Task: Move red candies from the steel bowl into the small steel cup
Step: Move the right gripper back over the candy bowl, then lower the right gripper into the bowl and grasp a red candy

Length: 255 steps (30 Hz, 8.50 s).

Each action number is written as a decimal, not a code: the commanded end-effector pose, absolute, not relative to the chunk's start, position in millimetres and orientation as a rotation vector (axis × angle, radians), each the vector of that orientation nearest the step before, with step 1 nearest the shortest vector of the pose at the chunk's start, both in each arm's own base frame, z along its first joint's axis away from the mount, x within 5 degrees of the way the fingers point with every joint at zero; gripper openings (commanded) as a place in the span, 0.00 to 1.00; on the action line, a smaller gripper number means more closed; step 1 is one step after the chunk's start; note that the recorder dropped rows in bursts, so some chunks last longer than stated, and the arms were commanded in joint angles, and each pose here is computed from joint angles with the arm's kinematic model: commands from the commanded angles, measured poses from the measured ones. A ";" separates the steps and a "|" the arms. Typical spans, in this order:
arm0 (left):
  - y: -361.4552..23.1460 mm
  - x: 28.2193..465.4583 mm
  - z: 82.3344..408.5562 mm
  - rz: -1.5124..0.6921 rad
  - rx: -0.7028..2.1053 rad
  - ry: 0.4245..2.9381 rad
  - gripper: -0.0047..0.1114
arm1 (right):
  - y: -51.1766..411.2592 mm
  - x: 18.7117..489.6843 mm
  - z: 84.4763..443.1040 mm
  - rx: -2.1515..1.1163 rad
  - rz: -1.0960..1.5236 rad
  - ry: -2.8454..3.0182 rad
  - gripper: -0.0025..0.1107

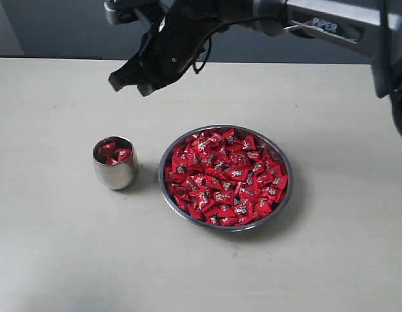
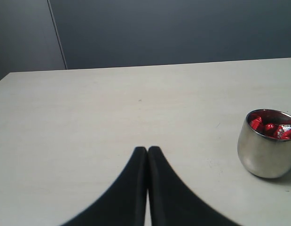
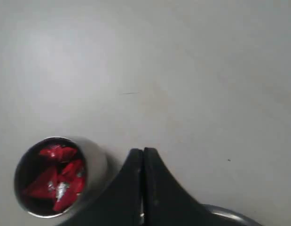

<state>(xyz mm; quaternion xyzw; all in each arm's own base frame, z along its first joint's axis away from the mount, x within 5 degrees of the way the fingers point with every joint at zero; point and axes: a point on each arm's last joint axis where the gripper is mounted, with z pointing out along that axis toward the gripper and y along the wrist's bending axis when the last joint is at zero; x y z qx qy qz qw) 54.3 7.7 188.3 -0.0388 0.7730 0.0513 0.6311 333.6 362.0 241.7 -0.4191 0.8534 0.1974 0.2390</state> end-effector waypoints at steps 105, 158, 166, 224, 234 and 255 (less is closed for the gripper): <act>7.6 54.2 187.5 0.114 -0.093 1.767 0.04 | 290.2 300.0 146.6 -1.637 0.121 2.427 0.34; 7.6 54.2 187.5 0.114 -0.093 1.767 0.04 | 286.2 305.8 137.1 -1.623 0.009 2.438 0.34; 7.6 54.2 187.5 0.114 -0.093 1.767 0.04 | 286.3 305.9 158.3 -1.587 0.026 2.384 0.34; 7.6 54.2 187.5 0.114 -0.093 1.767 0.04 | 284.8 307.6 132.6 -1.648 -0.032 2.426 0.34; 7.6 54.2 187.5 0.114 -0.093 1.767 0.04 | 282.8 306.0 115.6 -1.685 -0.055 2.481 0.34; 7.6 54.2 187.5 0.114 -0.093 1.767 0.04 | 281.3 304.6 119.1 -1.662 -0.058 2.513 0.34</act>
